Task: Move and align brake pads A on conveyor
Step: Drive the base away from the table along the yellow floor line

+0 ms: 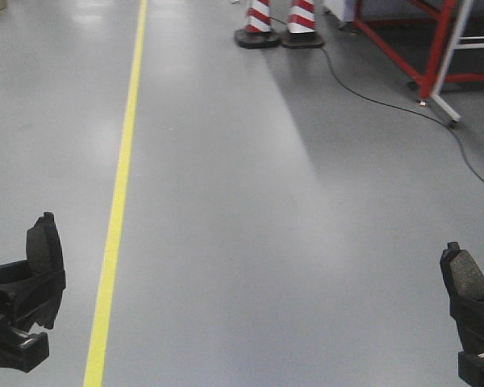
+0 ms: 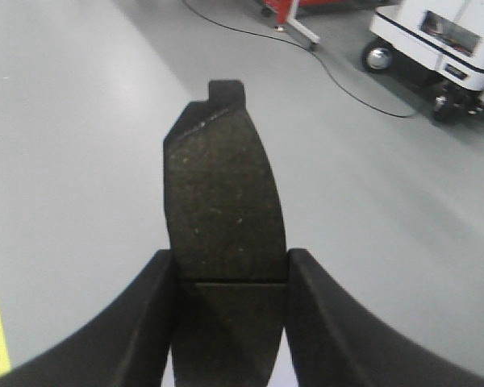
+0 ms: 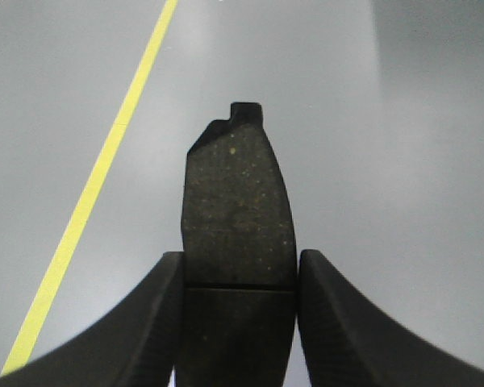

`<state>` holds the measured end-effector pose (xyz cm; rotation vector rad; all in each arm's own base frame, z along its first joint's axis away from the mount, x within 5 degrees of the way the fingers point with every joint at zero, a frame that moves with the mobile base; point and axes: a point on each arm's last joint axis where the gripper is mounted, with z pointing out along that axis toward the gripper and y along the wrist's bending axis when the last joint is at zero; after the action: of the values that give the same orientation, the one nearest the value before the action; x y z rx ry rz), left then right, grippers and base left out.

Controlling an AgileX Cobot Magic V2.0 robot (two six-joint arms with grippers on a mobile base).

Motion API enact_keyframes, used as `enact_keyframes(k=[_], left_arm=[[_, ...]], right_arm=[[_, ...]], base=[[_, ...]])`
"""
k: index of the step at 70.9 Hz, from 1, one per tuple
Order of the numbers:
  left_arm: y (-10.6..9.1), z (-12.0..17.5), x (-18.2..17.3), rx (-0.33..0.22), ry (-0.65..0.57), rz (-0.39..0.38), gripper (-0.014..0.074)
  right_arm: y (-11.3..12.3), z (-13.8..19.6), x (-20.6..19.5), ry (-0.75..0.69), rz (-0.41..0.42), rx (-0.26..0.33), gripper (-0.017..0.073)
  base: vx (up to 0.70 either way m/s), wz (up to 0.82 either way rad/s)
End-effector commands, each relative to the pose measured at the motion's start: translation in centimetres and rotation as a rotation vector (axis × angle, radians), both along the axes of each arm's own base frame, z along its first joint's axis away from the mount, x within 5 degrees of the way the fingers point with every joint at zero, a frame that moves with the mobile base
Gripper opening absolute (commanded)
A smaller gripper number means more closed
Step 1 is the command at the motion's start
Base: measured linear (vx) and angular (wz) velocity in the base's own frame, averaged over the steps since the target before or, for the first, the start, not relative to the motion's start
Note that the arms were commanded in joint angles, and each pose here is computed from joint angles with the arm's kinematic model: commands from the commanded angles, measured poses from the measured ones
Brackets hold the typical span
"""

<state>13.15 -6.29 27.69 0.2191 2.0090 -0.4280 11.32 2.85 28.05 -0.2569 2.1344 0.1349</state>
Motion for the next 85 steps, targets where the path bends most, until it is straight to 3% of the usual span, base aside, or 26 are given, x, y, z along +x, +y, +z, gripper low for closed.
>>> enact_keyframes(k=[1,36,85], left_arm=[[-0.21,1.89,0.26,-0.055,-0.117,-0.007,0.0209],[-0.21,1.89,0.26,-0.055,-0.117,-0.007,0.0209],[-0.21,1.89,0.26,-0.055,-0.117,-0.007,0.0209]], right_arm=[[0.09,1.65,0.45,-0.111,0.004,0.020,0.0043],[0.09,1.65,0.45,-0.111,0.004,0.020,0.0043],[0.09,1.65,0.44,-0.111,0.004,0.020,0.0043]], base=[[0.24,0.44],[0.36,0.18],[0.56,0.04]])
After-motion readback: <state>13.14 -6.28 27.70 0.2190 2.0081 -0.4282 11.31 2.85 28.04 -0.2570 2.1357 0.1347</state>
